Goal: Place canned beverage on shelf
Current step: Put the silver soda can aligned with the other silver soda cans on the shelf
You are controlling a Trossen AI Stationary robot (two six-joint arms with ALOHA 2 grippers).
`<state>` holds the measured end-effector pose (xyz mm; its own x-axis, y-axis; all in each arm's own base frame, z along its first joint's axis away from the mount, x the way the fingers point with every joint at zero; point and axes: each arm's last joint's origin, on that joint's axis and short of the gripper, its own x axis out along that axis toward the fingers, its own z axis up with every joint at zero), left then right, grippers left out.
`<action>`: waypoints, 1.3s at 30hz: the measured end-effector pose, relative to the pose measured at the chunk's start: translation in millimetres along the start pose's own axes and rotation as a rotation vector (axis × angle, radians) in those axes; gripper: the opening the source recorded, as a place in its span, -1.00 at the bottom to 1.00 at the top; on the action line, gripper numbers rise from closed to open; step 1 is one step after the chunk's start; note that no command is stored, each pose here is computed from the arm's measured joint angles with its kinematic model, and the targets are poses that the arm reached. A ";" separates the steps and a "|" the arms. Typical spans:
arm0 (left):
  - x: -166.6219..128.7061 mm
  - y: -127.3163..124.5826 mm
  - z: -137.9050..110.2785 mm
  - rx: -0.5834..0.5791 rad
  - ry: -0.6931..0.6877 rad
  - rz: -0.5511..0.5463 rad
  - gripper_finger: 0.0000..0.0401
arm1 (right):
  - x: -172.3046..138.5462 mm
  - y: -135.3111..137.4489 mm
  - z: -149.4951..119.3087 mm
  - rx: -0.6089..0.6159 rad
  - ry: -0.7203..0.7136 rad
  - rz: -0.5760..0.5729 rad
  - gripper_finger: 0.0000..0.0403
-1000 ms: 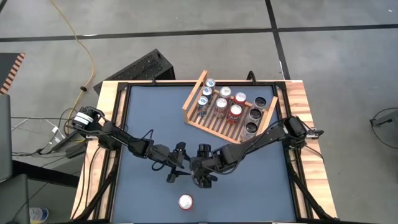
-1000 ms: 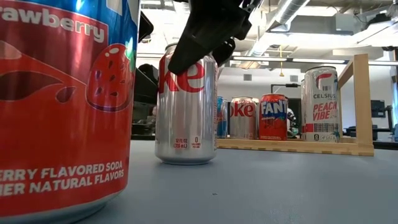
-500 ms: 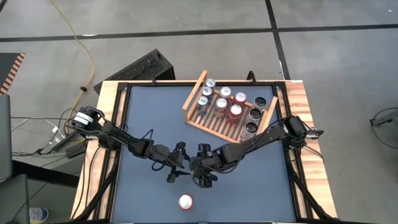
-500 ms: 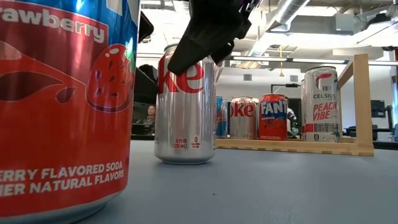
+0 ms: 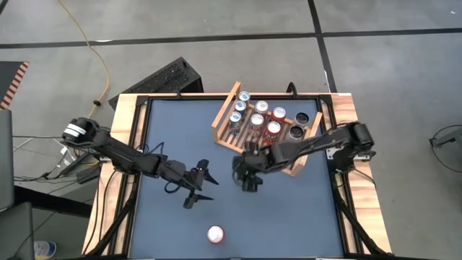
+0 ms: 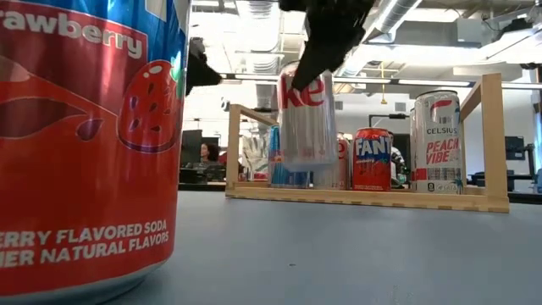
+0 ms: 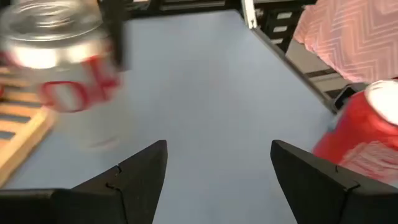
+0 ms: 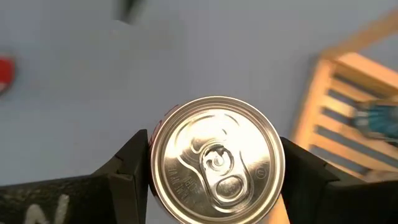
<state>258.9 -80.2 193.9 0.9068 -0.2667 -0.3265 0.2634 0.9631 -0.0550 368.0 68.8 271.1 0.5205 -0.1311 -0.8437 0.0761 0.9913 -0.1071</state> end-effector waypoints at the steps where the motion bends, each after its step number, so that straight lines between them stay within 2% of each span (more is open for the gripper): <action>1: -4.7 -0.2 3.4 0.005 -0.004 0.000 0.37 | -2.7 -7.7 -2.6 0.017 -0.012 -0.010 0.17; 6: -26.4 -1.0 16.3 0.016 -0.020 0.035 0.37 | -23.9 -49.5 -33.0 0.160 -0.071 -0.092 0.18; 10: -37.9 -1.5 25.7 0.038 -0.068 0.040 0.37 | -21.1 -73.0 -55.3 0.258 -0.144 -0.116 0.18; 14: -45.1 -1.1 30.3 0.052 -0.087 0.056 0.37 | -18.8 -91.0 -57.0 0.322 -0.229 -0.122 0.18; 19: -49.4 -0.1 30.1 0.051 -0.072 0.088 0.37 | 3.0 -107.1 -57.7 0.304 -0.155 -0.143 0.18; 24: -49.3 -0.6 26.6 0.040 -0.036 0.086 0.37 | 6.5 -120.7 -59.2 0.331 -0.126 -0.145 0.18; 34: -49.3 -0.6 26.0 0.046 -0.029 0.090 0.37 | 10.2 -131.6 -62.0 0.357 -0.105 -0.159 0.18; 39: -49.3 -0.5 26.0 0.046 -0.029 0.091 0.37 | 29.8 -136.0 -64.5 0.359 -0.059 -0.155 0.18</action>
<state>222.5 -68.5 234.5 0.9366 -0.1802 -0.3004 0.1942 0.9808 0.0171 318.4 -69.4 226.6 0.5264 -0.2895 -0.7994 0.4447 0.8951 -0.0313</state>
